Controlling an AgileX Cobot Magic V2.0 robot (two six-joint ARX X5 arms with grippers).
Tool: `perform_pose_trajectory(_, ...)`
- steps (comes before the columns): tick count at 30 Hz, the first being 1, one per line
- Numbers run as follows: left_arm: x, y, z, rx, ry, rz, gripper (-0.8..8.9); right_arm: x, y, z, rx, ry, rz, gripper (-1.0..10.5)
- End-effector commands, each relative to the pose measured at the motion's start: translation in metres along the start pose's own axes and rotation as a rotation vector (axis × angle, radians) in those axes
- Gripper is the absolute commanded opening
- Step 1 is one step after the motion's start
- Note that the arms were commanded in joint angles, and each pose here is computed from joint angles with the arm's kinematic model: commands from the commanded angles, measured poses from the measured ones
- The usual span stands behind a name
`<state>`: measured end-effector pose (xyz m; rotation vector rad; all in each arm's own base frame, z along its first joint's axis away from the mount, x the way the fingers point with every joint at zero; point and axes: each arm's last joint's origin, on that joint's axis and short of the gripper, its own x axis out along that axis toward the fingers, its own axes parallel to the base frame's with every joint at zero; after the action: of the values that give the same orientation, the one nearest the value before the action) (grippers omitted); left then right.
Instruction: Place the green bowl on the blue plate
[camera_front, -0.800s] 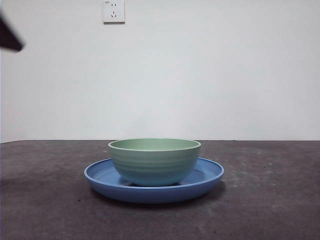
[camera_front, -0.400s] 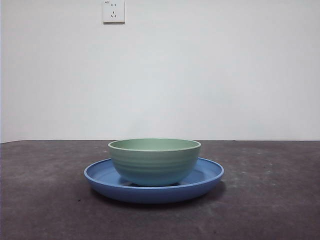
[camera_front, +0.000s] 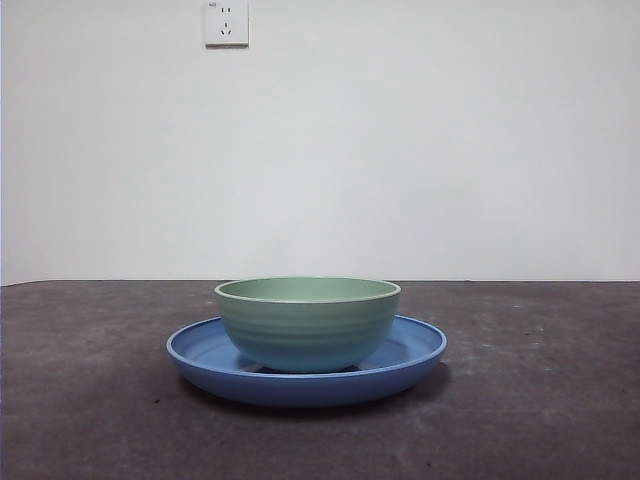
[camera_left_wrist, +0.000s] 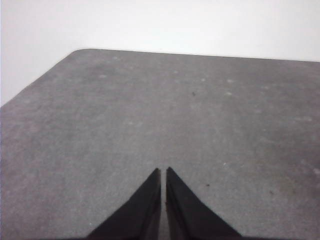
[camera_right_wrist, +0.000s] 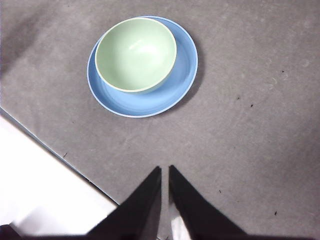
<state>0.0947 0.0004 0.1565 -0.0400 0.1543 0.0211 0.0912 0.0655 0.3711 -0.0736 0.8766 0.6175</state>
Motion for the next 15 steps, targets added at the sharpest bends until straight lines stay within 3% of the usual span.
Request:
perform_pose_trajectory(1,0.0020,0.0004,-0.0074,0.010,0.026,0.001,0.19,-0.0014,0.0016,0.0032,-0.017,-0.015,0.008,0.2)
perform_pose_trajectory(15,0.0021,0.0004,-0.0073,0.004,0.026,0.002,0.19,-0.0014,0.0017,0.0035,-0.017,-0.018,0.008,0.2)
